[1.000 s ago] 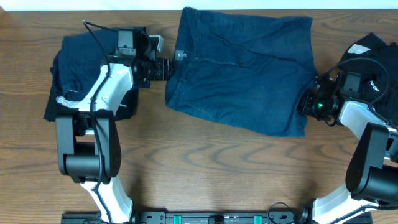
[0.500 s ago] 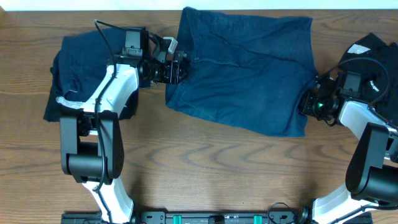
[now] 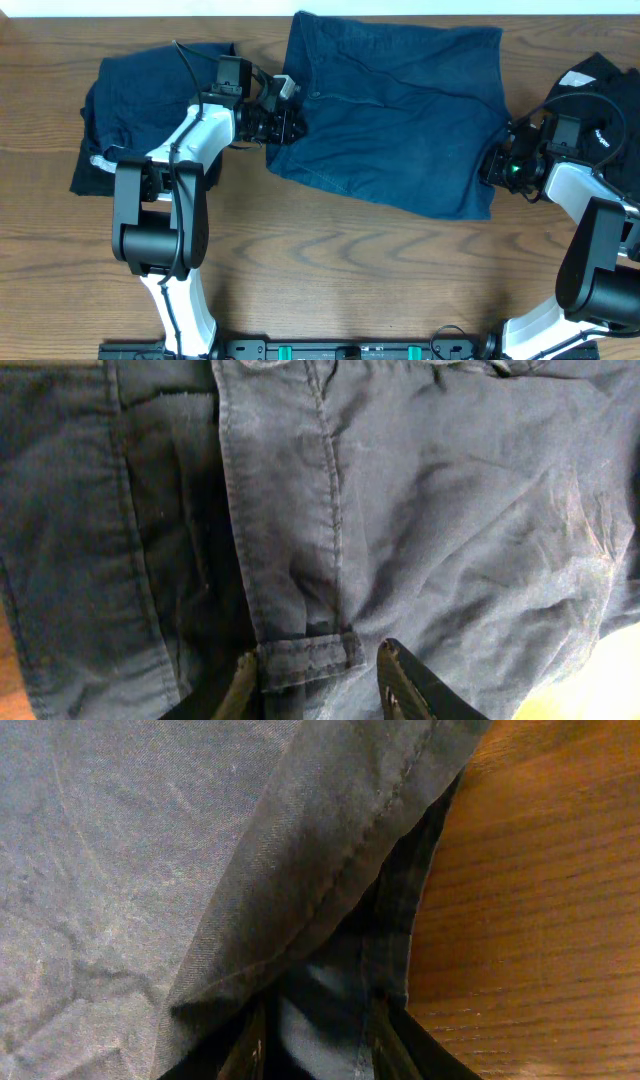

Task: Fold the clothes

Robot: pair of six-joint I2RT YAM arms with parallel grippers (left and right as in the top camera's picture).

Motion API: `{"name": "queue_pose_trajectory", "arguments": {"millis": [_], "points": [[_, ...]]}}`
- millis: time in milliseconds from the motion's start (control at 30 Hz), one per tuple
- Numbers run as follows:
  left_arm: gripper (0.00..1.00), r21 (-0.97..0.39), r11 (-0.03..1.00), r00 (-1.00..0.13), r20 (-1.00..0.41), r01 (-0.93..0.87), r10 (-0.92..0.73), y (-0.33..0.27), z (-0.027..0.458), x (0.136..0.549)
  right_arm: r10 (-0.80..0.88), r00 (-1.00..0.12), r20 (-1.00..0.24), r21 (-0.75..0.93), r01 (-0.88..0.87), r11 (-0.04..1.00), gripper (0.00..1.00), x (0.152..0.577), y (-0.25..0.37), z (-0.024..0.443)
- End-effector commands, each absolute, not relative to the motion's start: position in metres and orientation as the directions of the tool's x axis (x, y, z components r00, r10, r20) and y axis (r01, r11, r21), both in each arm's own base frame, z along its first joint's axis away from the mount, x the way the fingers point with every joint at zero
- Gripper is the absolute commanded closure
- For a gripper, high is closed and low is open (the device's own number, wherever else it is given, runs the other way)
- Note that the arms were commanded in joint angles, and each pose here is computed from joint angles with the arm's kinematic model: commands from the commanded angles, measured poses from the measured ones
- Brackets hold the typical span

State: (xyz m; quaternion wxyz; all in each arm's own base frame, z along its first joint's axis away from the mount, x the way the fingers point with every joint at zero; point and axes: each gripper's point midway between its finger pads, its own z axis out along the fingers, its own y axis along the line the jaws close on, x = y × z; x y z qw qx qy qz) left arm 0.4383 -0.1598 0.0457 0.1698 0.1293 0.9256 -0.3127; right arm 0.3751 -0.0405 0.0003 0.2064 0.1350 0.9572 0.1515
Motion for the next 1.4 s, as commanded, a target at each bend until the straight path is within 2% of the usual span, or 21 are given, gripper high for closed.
{"name": "queue_pose_trajectory", "arguments": {"millis": [0, 133, 267, 300, 400, 500, 833, 1367], "points": [[0.64, -0.543, 0.762, -0.909, -0.392, 0.352, 0.14, -0.161, 0.047, 0.437, 0.322, -0.903, -0.286, 0.254, 0.253, 0.934, 0.65, 0.354, -0.051, -0.027], [0.76, -0.504, 0.796, -0.913, -0.383, 0.335, 0.142, -0.153, 0.039, 0.437, 0.322, -0.902, -0.286, 0.254, 0.253, 0.934, 0.65, 0.354, -0.052, -0.027], [0.81, -0.463, 0.823, -0.908, -0.395, 0.328, 0.14, -0.146, 0.036, 0.443, 0.323, -0.902, -0.286, 0.254, 0.253, 0.934, 0.65, 0.354, -0.052, -0.027], [0.86, -0.446, 0.835, -0.908, -0.395, 0.322, 0.139, -0.143, 0.035, 0.444, 0.323, -0.902, -0.286, 0.254, 0.253, 0.934, 0.65, 0.354, -0.052, -0.027], [0.94, -0.377, 0.896, -0.922, -0.377, 0.237, 0.085, -0.126, 0.028, 0.451, 0.323, -0.903, -0.285, 0.254, 0.253, 0.933, 0.66, 0.354, -0.052, -0.027], [0.94, -0.336, 0.926, -0.929, -0.369, 0.171, 0.037, -0.114, 0.024, 0.456, 0.323, -0.903, -0.285, 0.253, 0.254, 0.934, 0.66, 0.354, -0.052, -0.027], [0.94, -0.36, 0.929, -0.924, -0.377, 0.091, -0.056, -0.102, 0.028, 0.466, 0.323, -0.903, -0.285, 0.253, 0.254, 0.934, 0.67, 0.354, -0.052, -0.027], [0.94, -0.322, 0.944, -0.92, -0.387, 0.066, -0.068, -0.091, 0.026, 0.47, 0.323, -0.903, -0.283, 0.253, 0.254, 0.933, 0.67, 0.353, -0.051, -0.027]]}}
